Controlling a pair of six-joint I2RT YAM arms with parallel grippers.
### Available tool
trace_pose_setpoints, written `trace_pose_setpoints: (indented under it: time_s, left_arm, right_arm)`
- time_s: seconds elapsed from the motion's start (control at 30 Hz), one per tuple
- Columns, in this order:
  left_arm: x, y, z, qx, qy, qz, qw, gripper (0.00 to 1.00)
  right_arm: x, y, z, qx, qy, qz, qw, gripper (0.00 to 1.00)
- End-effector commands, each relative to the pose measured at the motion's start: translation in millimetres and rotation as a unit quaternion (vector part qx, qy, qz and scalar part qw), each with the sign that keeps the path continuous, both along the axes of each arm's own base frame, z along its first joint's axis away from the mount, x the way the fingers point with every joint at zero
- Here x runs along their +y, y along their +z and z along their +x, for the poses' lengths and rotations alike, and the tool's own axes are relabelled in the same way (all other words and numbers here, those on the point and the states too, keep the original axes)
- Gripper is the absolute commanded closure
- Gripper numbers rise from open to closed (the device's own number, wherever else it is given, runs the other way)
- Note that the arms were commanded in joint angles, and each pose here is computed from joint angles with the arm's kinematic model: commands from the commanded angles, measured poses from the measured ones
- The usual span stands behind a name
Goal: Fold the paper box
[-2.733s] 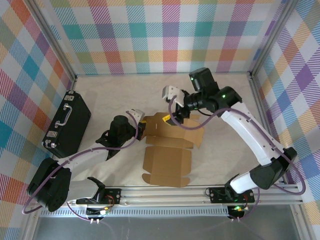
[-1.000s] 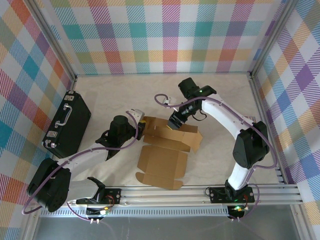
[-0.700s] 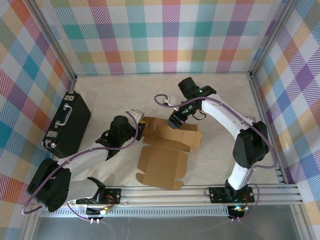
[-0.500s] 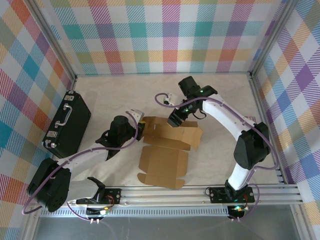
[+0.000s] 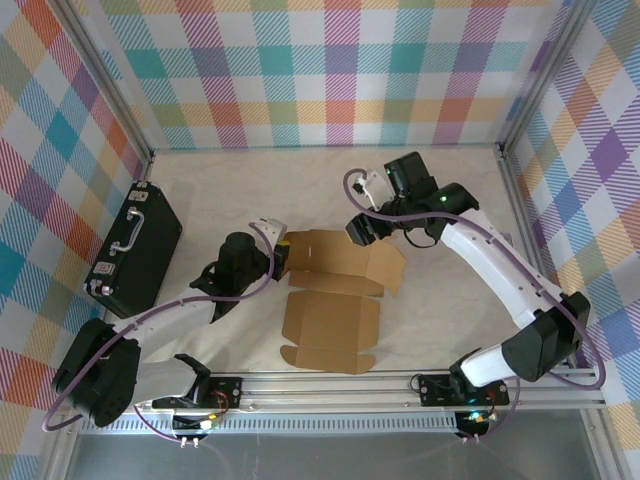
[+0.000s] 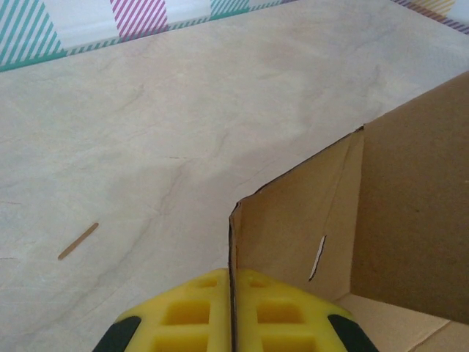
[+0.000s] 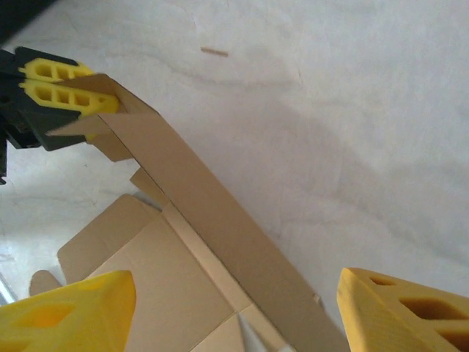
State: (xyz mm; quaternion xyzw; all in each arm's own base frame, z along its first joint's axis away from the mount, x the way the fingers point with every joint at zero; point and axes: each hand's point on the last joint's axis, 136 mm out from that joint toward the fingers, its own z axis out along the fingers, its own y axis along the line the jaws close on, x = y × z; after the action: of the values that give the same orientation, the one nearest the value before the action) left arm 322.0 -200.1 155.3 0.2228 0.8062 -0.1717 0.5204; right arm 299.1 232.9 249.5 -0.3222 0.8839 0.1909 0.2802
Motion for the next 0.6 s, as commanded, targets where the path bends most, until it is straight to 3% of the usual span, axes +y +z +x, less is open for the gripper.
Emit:
trace_pose_setpoints:
  time_s: [0.0,0.4,0.57]
  left_arm:
    - [1.3,10.4,1.7,-0.018,0.005,-0.015,1.000,1.00]
    - [2.3,11.7,0.9,-0.020,0.006,-0.015,1.000,1.00]
    - [2.5,10.5,0.8,-0.019,0.007,-0.015,1.000,1.00]
  right_arm:
    - [-4.8,-16.8,-14.6,0.081,-0.045,0.010,0.996,0.28]
    - [-29.8,-48.1,-24.3,0.105,-0.073,-0.056,0.990,0.28]
    - [-25.7,-44.5,-29.0,0.120,-0.068,-0.046,0.989,0.34]
